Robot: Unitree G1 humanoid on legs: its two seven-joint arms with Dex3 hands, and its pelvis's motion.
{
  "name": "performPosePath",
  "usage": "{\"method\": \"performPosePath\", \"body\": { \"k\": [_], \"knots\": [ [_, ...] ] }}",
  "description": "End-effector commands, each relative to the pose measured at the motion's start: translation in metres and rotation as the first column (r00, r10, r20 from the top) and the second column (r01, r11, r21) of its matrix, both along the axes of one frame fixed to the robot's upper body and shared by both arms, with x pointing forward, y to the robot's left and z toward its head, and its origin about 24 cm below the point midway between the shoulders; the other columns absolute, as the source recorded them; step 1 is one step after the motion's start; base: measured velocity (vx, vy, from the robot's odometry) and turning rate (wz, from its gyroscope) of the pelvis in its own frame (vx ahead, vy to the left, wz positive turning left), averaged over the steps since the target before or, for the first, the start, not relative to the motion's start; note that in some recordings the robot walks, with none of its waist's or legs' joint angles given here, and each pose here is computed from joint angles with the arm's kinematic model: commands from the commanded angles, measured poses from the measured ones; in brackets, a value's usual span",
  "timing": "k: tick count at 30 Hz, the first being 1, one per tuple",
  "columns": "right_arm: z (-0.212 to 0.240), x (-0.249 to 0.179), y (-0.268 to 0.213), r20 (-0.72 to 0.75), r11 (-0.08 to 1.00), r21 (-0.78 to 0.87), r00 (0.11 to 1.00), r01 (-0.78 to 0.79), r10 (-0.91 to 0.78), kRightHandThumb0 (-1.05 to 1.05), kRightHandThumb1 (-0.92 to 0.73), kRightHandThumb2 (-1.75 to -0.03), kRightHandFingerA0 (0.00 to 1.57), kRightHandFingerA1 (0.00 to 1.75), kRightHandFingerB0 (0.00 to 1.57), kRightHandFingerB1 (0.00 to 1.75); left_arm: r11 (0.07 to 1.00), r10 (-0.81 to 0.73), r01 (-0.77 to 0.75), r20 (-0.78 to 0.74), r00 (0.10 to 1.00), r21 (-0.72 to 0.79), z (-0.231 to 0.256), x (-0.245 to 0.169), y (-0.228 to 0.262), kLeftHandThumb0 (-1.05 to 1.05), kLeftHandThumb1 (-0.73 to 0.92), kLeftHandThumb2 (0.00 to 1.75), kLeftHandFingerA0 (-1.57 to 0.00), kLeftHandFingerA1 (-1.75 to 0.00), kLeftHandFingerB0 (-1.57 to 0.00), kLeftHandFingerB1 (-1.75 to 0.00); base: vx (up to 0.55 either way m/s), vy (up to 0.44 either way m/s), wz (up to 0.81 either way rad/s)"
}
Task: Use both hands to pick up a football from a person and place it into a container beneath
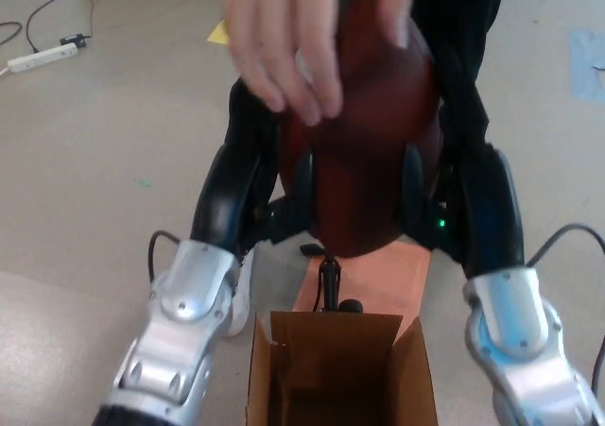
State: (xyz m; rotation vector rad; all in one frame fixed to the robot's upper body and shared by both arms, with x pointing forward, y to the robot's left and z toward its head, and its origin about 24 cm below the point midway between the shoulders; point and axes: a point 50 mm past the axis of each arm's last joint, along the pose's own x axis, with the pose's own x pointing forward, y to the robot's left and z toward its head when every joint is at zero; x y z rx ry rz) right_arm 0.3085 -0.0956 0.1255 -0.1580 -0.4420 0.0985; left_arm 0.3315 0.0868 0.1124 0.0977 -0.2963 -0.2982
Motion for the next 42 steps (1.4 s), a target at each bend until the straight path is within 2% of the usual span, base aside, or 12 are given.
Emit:
{"method": "performPosePath", "body": {
  "k": [1,3,5,17,20,27,28,30,34,35,37,42],
  "knots": [
    [0.003,0.015,0.002,-0.017,0.997,0.02,0.997,-0.079,0.08,-0.79,-0.92,-1.21,0.0,0.14,0.0,0.12,0.997,-0.072,0.072,0.053,0.996,0.009,0.016,0.012,-0.014,-0.81,0.84,1.15,0.0,-0.13,0.0,-0.14,0.0,0.0,0.0],
    [0.002,0.021,0.001,-0.038,0.996,0.027,0.996,-0.082,0.083,-0.72,-0.92,-0.85,0.0,0.0,0.0,0.04,0.998,-0.058,0.057,0.039,0.998,0.006,0.016,0.017,-0.014,-0.74,0.92,0.79,0.0,-0.03,0.0,-0.12,0.0,0.0,0.0],
    [-0.001,0.029,0.0,-0.062,0.996,0.041,0.995,-0.082,0.084,-0.69,-0.92,-0.91,0.0,0.0,0.0,0.05,0.999,-0.044,0.044,0.012,0.999,0.002,0.014,0.024,-0.012,-0.84,0.86,1.16,0.0,-0.1,0.0,-0.1,0.0,0.0,0.0],
    [-0.019,0.05,-0.005,-0.155,0.993,0.048,0.982,-0.105,0.111,-0.72,-0.92,-0.9,0.0,0.0,0.0,0.0,0.998,0.009,-0.005,-0.067,0.998,0.061,-0.005,0.038,0.001,-0.79,0.86,1.18,0.0,-0.15,0.0,-0.14,0.0,0.0,0.0],
    [-0.029,0.057,-0.018,-0.262,0.994,-0.035,0.961,-0.1,0.088,-0.84,-0.89,-1.19,0.0,0.13,0.0,0.1,0.991,0.038,-0.021,-0.128,0.991,0.132,-0.012,0.042,0.019,-0.92,0.9,1.2,0.0,-0.07,0.0,-0.05,0.0,0.0,0.0],
    [-0.023,0.059,-0.127,-0.323,0.985,-0.022,0.932,0.168,-0.166,-0.84,-0.86,-1.17,0.0,0.12,0.0,0.1,0.894,0.419,-0.34,-0.279,0.864,0.29,-0.03,0.038,0.169,-0.95,0.86,1.19,0.0,-0.05,0.0,-0.04,0.0,0.0,0.0],
    [-0.021,0.054,-0.14,-0.302,0.979,-0.023,0.932,0.204,-0.201,-0.68,-0.92,-0.75,0.0,0.14,0.0,0.11,0.883,0.452,-0.374,-0.297,0.841,0.283,-0.03,0.032,0.188,-0.93,0.84,1.16,0.0,-0.05,0.0,-0.05,0.0,0.0,0.0],
    [-0.019,0.044,-0.167,-0.287,0.961,-0.046,0.918,0.274,-0.275,-0.75,-0.8,-1.12,0.0,0.21,0.0,0.19,0.86,0.505,-0.434,-0.32,0.802,0.27,-0.029,0.019,0.224,-0.87,0.81,1.13,0.0,-0.09,0.0,-0.09,0.0,0.0,0.0],
    [-0.029,0.034,-0.189,-0.32,0.947,-0.036,0.894,0.319,-0.313,-0.75,-0.79,-1.1,0.0,0.21,0.0,0.18,0.833,0.547,-0.467,-0.307,0.779,0.298,-0.031,0.001,0.251,-0.89,0.84,1.16,0.0,-0.08,0.0,-0.07,0.0,0.0,0.0],
    [-0.033,0.032,-0.19,-0.329,0.946,-0.029,0.891,0.322,-0.314,-0.65,-0.92,-0.7,0.0,0.18,0.0,0.16,0.825,0.556,-0.468,-0.31,0.771,0.315,-0.035,-0.002,0.254,-0.92,0.85,1.16,0.0,-0.06,0.0,-0.06,0.0,0.0,0.0],
    [-0.04,0.03,-0.184,-0.336,0.949,-0.044,0.89,0.312,-0.308,-0.79,-0.79,-1.08,0.01,0.2,0.01,0.16,0.825,0.557,-0.463,-0.321,0.766,0.324,-0.042,-0.007,0.256,-0.88,0.83,1.14,0.0,-0.08,0.0,-0.08,0.0,0.0,0.0],
    [-0.044,0.031,-0.161,-0.305,0.967,-0.049,0.918,0.249,-0.252,-0.82,-0.75,-1.06,0.06,0.24,0.06,0.18,0.843,0.528,-0.431,-0.343,0.776,0.322,-0.052,-0.013,0.253,-0.9,0.84,1.15,0.0,-0.07,0.0,-0.08,0.0,0.0,0.0]
  ]
}}
